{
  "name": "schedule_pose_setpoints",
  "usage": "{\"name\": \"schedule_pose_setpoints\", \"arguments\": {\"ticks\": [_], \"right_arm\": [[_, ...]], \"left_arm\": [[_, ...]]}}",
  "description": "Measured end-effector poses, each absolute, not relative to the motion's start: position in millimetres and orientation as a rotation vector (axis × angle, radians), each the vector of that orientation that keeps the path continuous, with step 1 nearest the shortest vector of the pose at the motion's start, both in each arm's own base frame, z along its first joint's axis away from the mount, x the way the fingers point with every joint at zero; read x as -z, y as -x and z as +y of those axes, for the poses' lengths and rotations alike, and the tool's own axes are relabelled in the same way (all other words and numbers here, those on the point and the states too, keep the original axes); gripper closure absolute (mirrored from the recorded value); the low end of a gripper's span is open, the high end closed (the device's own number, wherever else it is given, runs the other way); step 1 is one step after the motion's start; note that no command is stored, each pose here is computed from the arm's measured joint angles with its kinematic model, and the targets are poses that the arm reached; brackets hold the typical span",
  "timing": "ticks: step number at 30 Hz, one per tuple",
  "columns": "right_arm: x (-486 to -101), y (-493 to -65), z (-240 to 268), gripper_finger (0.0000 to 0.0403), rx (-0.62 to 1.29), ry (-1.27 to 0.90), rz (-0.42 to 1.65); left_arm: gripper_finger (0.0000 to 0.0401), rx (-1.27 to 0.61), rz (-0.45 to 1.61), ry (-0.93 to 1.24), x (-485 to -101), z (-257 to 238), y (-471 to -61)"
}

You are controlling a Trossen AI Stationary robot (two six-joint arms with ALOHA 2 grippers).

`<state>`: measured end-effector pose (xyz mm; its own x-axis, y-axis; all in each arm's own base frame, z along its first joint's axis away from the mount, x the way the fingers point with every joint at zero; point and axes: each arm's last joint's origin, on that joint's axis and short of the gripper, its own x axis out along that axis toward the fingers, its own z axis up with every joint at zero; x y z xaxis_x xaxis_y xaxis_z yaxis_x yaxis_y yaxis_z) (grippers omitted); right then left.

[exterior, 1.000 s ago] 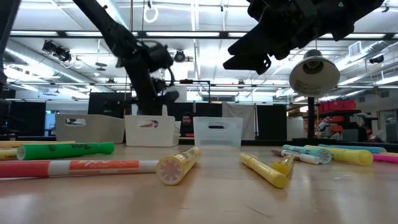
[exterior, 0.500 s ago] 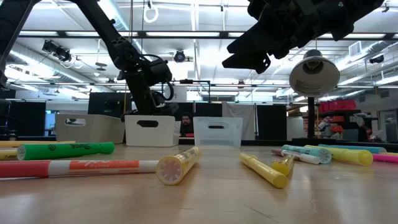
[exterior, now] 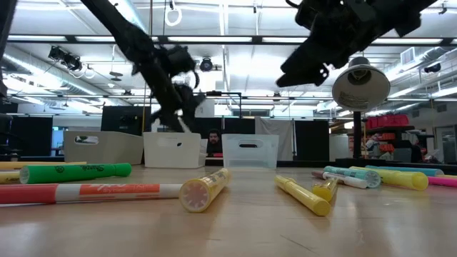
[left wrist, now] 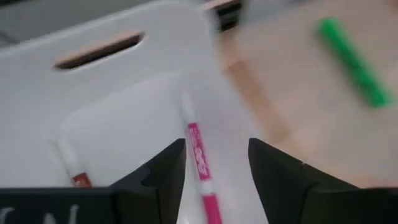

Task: Pick & Place Markers
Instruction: Put the blue highlighter into the transparent bin

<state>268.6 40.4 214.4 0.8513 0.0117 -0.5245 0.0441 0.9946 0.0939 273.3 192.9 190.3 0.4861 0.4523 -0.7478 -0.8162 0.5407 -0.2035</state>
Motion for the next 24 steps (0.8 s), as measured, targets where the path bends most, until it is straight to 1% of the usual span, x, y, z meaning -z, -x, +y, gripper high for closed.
{"name": "schedule_pose_setpoints", "arguments": {"ticks": [5,9,12,14,16,19,21,24], "right_arm": [[-224.5,-245.5,36.1,0.0156,0.052,-0.12,0.639],[-223.9,-232.5,34.1,0.0156,0.069,-0.127,0.728],[-216.2,-225.1,33.1,0.0156,0.09,-0.145,0.838],[-209.9,-218.7,30.3,0.0156,0.142,-0.189,0.93],[-203.2,-210.4,23.7,0.0156,0.231,-0.259,1.036],[-195.2,-199.8,12.4,0.0156,0.421,-0.412,1.153],[-189.2,-195.0,6.7,0.0156,0.525,-0.492,1.186],[-176.2,-191.6,1.6,0.0156,0.605,-0.556,1.203]], "left_arm": [[0.0224,-0.71,0.632,0.462,-230.4,154.8,-277.9],[0.0224,-0.673,0.607,0.313,-245.4,113.1,-284.9],[0.0224,-0.664,0.622,0.229,-235.7,80.8,-288.3],[0.0224,-0.668,0.596,0.216,-224.8,60.7,-289.5],[0.0224,-0.654,0.555,0.217,-212.2,41.4,-289.1],[0.0224,-0.617,0.497,0.23,-193.0,15.3,-285.3],[0.0224,-0.6,0.426,0.233,-186.1,2.2,-285.0],[0.0224,-0.592,0.388,0.161,-183.4,-5.4,-282.9]]}}
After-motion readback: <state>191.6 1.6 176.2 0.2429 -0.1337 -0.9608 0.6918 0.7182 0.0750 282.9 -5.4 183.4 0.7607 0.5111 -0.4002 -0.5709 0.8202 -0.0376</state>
